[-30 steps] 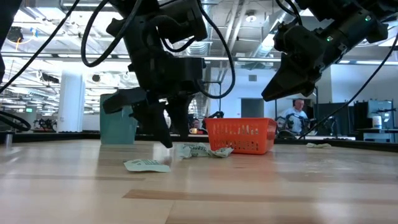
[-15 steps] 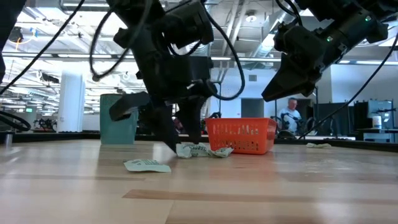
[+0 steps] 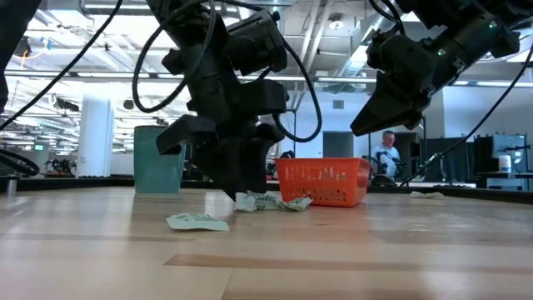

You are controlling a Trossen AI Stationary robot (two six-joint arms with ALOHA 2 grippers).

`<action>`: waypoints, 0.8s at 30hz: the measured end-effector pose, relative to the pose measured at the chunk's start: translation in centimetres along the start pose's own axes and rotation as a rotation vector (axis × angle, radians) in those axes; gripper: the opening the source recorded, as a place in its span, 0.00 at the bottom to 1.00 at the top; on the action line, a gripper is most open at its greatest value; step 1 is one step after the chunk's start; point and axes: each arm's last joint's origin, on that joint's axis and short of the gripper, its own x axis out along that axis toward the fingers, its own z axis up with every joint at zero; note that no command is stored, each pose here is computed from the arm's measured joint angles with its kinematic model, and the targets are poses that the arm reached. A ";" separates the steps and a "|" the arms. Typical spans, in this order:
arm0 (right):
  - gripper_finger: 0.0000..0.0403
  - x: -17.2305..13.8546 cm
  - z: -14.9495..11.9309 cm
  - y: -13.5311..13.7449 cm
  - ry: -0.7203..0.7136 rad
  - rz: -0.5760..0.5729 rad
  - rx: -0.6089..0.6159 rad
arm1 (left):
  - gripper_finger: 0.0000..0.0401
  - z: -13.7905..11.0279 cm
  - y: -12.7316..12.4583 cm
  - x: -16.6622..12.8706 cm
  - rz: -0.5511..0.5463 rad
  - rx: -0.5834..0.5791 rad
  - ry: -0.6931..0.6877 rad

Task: Pick and place Stevia / Truvia into bins
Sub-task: Put the stevia packet into the basket

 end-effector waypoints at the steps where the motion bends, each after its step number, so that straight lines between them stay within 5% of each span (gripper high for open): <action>1: 0.26 0.0 0.0 0.0 0.000 0.000 0.000 | 0.43 -0.1 0.1 0.2 -0.020 -0.014 -0.004; 16: 0.26 0.0 0.0 0.0 -0.002 0.000 0.009 | 0.03 0.7 0.6 -0.4 -0.068 -0.142 0.022; 24: 0.26 0.0 0.0 0.0 -0.004 -0.004 0.010 | 0.01 3.3 0.2 -2.7 -0.120 -0.130 0.092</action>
